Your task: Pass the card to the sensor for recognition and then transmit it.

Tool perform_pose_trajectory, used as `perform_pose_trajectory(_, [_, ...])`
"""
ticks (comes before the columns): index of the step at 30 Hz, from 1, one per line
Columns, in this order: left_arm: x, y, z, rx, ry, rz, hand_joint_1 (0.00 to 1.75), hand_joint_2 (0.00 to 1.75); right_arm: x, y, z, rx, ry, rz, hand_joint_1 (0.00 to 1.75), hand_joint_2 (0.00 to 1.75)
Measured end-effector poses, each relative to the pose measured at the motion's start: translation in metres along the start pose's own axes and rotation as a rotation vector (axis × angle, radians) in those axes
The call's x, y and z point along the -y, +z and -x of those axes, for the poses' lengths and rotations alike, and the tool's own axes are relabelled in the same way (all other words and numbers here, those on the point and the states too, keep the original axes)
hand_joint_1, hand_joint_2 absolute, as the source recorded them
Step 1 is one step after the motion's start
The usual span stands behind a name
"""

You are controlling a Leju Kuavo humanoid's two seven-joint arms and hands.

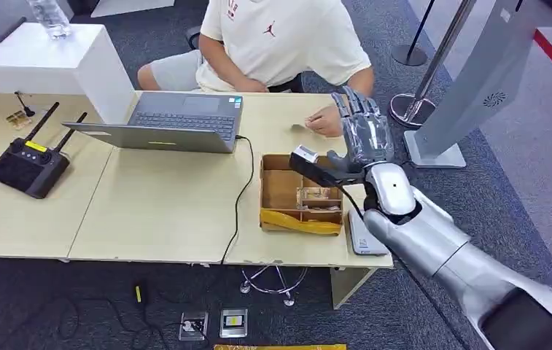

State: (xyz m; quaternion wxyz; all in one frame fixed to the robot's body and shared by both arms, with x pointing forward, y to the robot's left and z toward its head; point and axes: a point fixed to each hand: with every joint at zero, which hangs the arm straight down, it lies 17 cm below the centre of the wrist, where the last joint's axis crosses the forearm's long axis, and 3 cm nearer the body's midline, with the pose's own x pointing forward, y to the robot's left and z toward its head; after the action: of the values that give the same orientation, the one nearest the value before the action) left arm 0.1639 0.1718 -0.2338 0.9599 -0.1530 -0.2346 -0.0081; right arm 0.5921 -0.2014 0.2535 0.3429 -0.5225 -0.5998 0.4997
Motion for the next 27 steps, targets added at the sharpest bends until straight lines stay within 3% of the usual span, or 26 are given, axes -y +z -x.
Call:
perform_pose_trajectory(10, [0.000,0.001,0.003,-0.004,0.003,-0.001,0.00,0.00,-0.009,0.007,0.006,-0.010,0.000,-0.012,0.00,1.75])
perform_pose_trajectory(14, [0.000,0.001,0.001,0.012,0.015,-0.003,0.00,0.00,-0.006,0.016,0.014,-0.049,-0.078,0.029,0.00,1.75])
perform_pose_trajectory(27, [-0.004,0.004,0.008,0.028,0.063,-0.019,0.00,0.00,-0.044,0.105,0.053,-0.176,-0.349,-0.002,0.00,1.75])
